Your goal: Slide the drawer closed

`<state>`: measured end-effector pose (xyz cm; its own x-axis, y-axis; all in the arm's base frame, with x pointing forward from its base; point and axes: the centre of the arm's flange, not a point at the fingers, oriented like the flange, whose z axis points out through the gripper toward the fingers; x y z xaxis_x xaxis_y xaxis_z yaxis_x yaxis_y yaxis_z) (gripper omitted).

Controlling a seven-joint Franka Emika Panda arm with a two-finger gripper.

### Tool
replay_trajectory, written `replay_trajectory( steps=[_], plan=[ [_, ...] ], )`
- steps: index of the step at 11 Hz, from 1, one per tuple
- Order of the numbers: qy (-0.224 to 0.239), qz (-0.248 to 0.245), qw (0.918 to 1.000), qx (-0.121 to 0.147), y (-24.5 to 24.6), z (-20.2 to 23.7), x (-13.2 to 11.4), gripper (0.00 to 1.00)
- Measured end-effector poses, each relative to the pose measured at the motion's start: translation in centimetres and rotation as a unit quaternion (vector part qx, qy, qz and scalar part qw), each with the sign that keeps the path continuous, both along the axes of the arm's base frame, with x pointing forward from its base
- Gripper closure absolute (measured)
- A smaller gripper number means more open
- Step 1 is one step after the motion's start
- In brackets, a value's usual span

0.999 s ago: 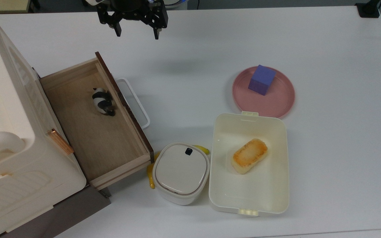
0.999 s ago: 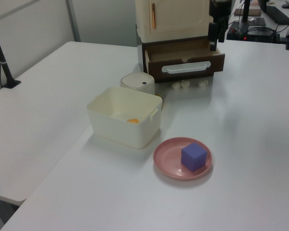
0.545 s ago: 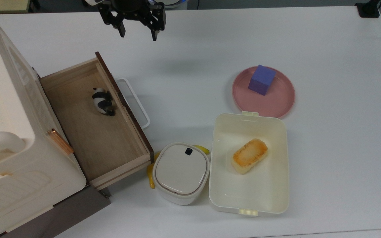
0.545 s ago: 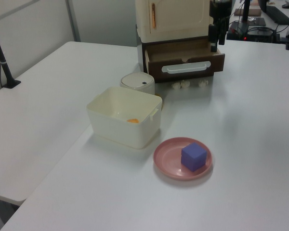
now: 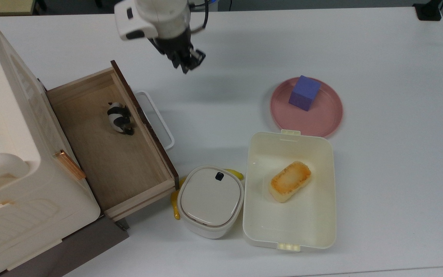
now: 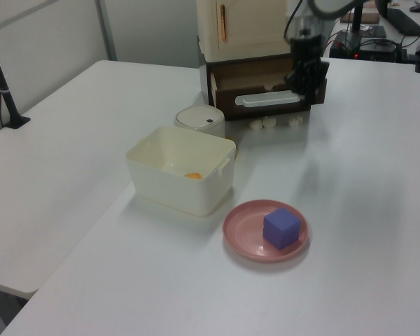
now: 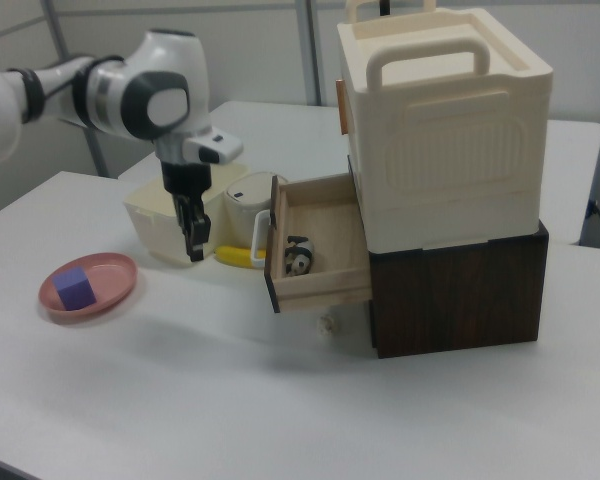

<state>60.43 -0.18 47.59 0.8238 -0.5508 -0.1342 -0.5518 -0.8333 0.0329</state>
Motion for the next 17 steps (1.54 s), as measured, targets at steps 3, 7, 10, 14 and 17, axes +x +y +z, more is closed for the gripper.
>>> replay_trajectory(
  steps=[3, 7, 10, 14, 17],
  plan=[
    [-0.016, -0.106, 0.9940, -0.020, -0.2, -5.9, 3.1, 0.77],
    [-0.123, -0.156, 0.9780, -0.064, -4.7, -5.7, 5.7, 0.77],
    [-0.194, -0.188, 0.9575, -0.101, -11.0, -3.5, 6.2, 0.76],
    [-0.231, -0.192, 0.9453, -0.126, -14.4, -3.7, 6.6, 0.73],
    [-0.189, -0.124, 0.9659, -0.126, -13.5, -4.1, 6.1, 0.65]
  ],
)
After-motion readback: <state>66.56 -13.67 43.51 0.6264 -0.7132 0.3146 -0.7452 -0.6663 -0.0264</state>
